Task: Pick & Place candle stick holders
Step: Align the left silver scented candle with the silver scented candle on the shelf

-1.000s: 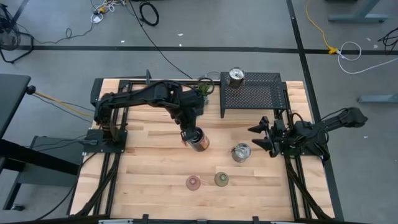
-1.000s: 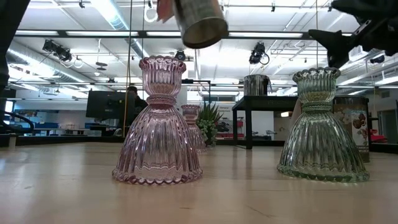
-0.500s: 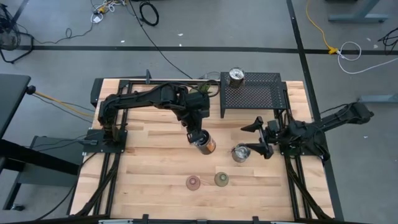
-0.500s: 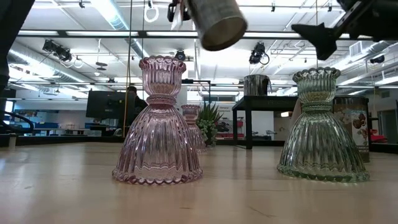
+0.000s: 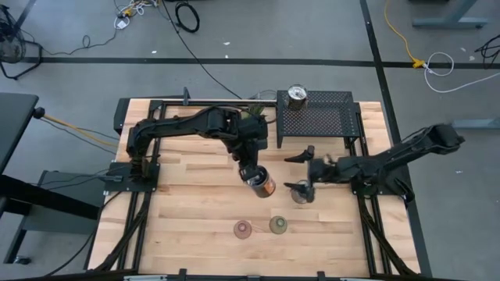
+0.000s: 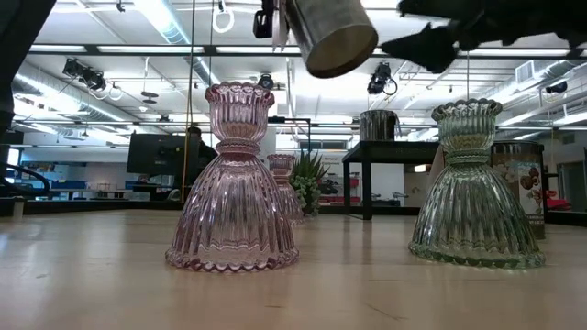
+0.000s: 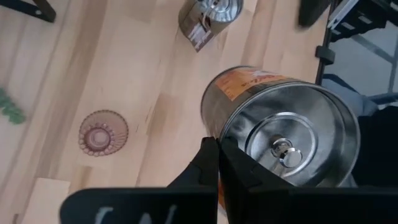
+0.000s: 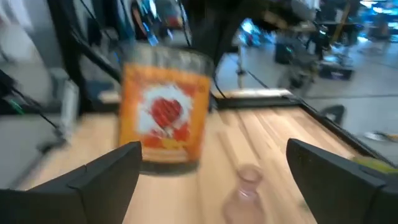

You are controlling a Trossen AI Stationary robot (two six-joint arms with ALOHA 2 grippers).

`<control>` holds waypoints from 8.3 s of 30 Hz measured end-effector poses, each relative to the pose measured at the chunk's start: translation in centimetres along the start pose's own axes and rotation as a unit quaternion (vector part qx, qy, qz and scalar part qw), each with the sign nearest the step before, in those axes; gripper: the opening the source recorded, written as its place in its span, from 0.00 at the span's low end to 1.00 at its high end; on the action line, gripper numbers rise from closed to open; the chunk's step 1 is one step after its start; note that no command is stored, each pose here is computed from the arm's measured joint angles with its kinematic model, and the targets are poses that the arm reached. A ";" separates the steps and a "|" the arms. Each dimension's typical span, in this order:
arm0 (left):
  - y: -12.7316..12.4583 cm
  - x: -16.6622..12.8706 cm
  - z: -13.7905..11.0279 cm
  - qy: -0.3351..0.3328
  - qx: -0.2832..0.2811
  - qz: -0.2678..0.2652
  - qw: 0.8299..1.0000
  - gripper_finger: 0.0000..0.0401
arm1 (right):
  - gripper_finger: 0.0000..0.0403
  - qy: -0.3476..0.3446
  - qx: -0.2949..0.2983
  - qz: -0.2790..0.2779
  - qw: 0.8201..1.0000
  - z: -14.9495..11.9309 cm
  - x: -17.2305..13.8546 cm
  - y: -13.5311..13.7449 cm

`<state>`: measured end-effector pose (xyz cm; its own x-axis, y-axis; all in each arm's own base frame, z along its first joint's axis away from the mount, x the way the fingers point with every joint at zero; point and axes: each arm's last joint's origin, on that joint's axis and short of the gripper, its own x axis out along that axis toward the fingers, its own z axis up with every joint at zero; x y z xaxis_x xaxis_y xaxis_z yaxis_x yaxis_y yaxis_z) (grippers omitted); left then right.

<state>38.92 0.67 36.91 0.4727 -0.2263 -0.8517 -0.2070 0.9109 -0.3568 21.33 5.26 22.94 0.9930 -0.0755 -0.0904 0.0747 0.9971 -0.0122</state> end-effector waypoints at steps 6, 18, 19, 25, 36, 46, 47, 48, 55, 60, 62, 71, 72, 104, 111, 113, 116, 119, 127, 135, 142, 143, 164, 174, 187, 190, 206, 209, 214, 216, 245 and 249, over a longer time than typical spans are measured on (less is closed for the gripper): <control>0.1 0.0 -0.3 0.015 0.000 0.006 1.000 0.00 | 0.98 0.020 -0.004 -0.019 1.000 0.7 3.1 0.5; 0.5 -0.1 -0.8 0.033 0.027 0.050 0.998 0.00 | 0.98 0.038 0.015 0.036 0.999 1.0 6.7 1.6; 0.5 -0.1 -0.8 0.033 0.030 0.050 0.998 0.00 | 0.98 0.040 0.014 0.035 0.998 1.0 7.0 1.6; 0.5 -0.1 -0.8 0.031 0.032 0.049 0.998 0.00 | 0.98 0.047 0.012 0.027 0.998 1.0 8.9 1.7; 0.5 -0.1 -0.7 0.028 0.042 0.047 0.998 0.00 | 0.98 0.034 0.018 0.044 0.998 1.0 11.2 1.7; 0.4 -0.1 -0.7 0.027 0.046 0.047 0.997 0.00 | 0.94 0.045 0.027 0.033 0.998 0.7 11.2 1.8; 0.4 -0.1 -0.7 0.027 0.046 0.047 0.997 0.00 | 0.92 0.045 0.027 0.031 0.998 0.7 11.2 1.8; 0.4 -0.1 -0.7 0.027 0.046 0.048 0.997 0.00 | 0.90 0.046 0.026 0.030 0.998 0.7 11.2 1.8; 0.5 -0.1 -0.7 0.027 0.047 0.049 0.997 0.00 | 0.84 0.047 0.039 0.016 0.998 0.7 11.2 1.7; 0.5 -0.1 -0.7 0.026 0.047 0.049 0.997 0.00 | 0.84 0.047 0.042 0.016 0.998 0.7 11.2 1.7; 0.5 -0.1 -0.7 0.026 0.047 0.049 0.997 0.00 | 0.84 0.047 0.046 0.016 0.998 0.7 11.2 1.7; 0.4 -0.7 -0.7 0.016 0.047 0.050 0.998 0.07 | 0.84 0.049 0.042 0.015 0.998 1.0 10.8 1.9; 0.3 -1.2 -0.8 0.013 0.047 0.049 0.998 0.08 | 0.84 0.054 0.039 0.013 0.998 1.1 10.6 1.9; 3.8 -14.6 -5.6 -0.124 0.048 0.262 0.956 0.05 | 0.84 -0.018 0.020 -0.314 0.949 5.5 -12.0 -5.1; 7.7 -12.9 -5.6 -0.131 0.029 0.234 0.963 0.04 | 0.84 -0.049 0.008 -0.405 0.913 6.5 -15.2 -7.2; 9.2 -12.2 -5.9 -0.133 0.023 0.226 0.965 0.04 | 0.84 -0.055 0.002 -0.390 0.919 6.5 -15.7 -7.4; 10.9 -10.8 -5.9 -0.162 0.021 0.214 0.963 0.04 | 0.84 -0.057 -0.001 -0.398 0.916 6.5 -16.1 -7.7; 12.3 -9.8 -6.2 -0.189 0.029 0.184 0.964 0.04 | 0.84 -0.047 -0.008 -0.407 0.912 6.2 -16.1 -7.8; 14.6 -7.5 -7.5 -0.223 0.031 0.148 0.963 0.04 | 0.84 0.002 0.023 -0.423 0.906 4.0 -16.0 -8.3; 15.4 -5.2 -7.2 -0.278 0.055 0.109 0.953 0.04 | 0.84 -0.013 0.078 -0.451 0.889 3.2 -15.9 -8.6; 15.6 -4.0 -7.3 -0.300 0.070 0.080 0.948 0.04 | 0.84 0.000 0.082 -0.494 0.866 1.4 -14.9 -9.2; 15.6 -3.8 -7.3 -0.302 0.069 0.077 0.948 0.04 | 0.84 -0.002 0.091 -0.482 0.871 1.3 -14.7 -9.2; 14.1 -3.1 -7.1 -0.304 0.091 0.050 0.947 0.04 | 0.84 0.054 0.093 -0.363 0.926 -0.8 -9.9 -18.2; 14.1 -3.1 -7.1 -0.304 0.101 0.054 0.946 0.04 | 0.84 0.045 0.069 -0.338 0.938 -1.6 -9.4 -21.6; 14.0 -3.3 -6.8 -0.321 0.110 0.055 0.939 0.04 | 0.84 0.025 0.097 -0.345 0.933 -3.4 -9.0 -25.0; 14.0 -3.4 -6.8 -0.323 0.111 0.055 0.938 0.04 | 0.84 0.023 0.097 -0.337 0.936 -3.7 -8.7 -25.3; 14.0 -3.4 -6.8 -0.324 0.112 0.053 0.938 0.04 | 0.87 0.022 0.106 -0.346 0.932 -3.8 -8.8 -25.3; 14.0 -3.4 -6.8 -0.324 0.112 0.053 0.938 0.04 | 0.83 0.023 0.098 -0.345 0.933 -3.7 -8.7 -25.3; 14.0 -3.4 -6.8 -0.324 0.112 0.053 0.938 0.04 | 0.94 0.020 0.100 -0.345 0.933 -3.7 -8.8 -25.2; 14.0 -3.4 -6.8 -0.324 0.112 0.053 0.938 0.04 | 0.96 0.018 0.098 -0.344 0.934 -3.5 -8.8 -25.2; 14.0 -3.4 -6.7 -0.327 0.109 0.050 0.937 0.04 | 0.98 -0.032 0.066 -0.365 0.928 -1.2 -9.8 -24.0; 14.0 -3.4 -6.7 -0.327 0.109 0.050 0.937 0.04 | 0.95 -0.041 0.069 -0.343 0.936 -1.1 -9.7 -24.0</control>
<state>28.67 11.84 32.24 0.8990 0.0592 -0.4340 -0.1320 0.9814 -0.1396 9.78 -17.90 23.05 0.7110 -0.7024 -0.0322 0.7020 0.7065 0.0903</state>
